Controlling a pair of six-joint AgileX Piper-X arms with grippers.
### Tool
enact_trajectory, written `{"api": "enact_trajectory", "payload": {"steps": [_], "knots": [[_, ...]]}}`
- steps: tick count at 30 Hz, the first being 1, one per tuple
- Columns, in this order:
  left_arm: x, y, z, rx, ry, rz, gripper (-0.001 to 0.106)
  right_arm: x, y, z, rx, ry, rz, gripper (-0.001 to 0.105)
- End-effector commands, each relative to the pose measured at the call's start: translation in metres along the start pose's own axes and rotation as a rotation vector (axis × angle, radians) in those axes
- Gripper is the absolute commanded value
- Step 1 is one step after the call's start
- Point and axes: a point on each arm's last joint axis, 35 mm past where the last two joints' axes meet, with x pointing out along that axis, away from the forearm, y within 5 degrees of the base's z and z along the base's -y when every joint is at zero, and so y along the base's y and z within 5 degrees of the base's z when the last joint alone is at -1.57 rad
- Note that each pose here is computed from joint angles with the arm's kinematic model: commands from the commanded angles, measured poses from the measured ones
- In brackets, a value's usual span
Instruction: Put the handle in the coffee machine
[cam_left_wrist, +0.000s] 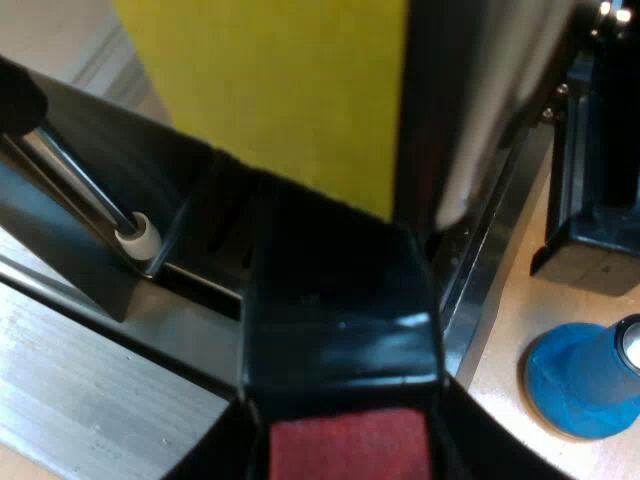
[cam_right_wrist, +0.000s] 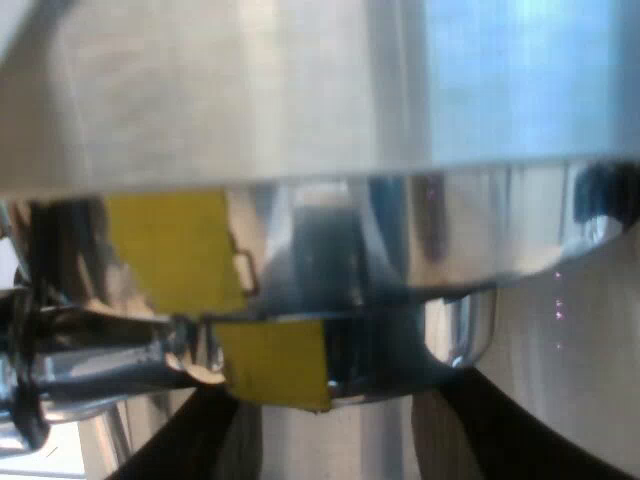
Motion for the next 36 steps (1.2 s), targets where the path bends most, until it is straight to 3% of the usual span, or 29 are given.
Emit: {"api": "enact_trajectory", "payload": {"steps": [1,4,7,11,14,28,36], "knots": [[-0.0108,0.0002,0.0195,0.072,-0.129,-0.025,0.001,0.0037,-0.0057,0.0135,0.035,-0.059,-0.021,0.037],[-0.0108,0.0002,0.0195,0.072,-0.129,-0.025,0.002,0.0037,-0.0057,0.0135,0.035,-0.059,-0.021,0.037],[-0.0108,0.0002,0.0194,0.072,-0.128,-0.023,0.01,0.0037,-0.0057,0.0135,0.035,-0.059,-0.021,0.037],[-0.0108,0.0006,0.0192,0.071,-0.119,-0.013,0.039,0.0037,-0.0055,0.0136,0.035,-0.061,-0.016,0.037],[-0.0108,0.0006,0.0192,0.071,-0.119,-0.013,0.054,0.0037,-0.0055,0.0136,0.035,-0.061,-0.016,0.037],[-0.0108,0.0006,0.0192,0.071,-0.119,-0.013,0.056,0.0063,-0.0087,0.0128,0.037,-0.062,-0.026,0.037],[-0.0116,0.0004,0.0192,0.063,-0.101,-0.004,0.056,0.0058,-0.011,0.018,0.075,-0.103,-0.036,0.037]]}}
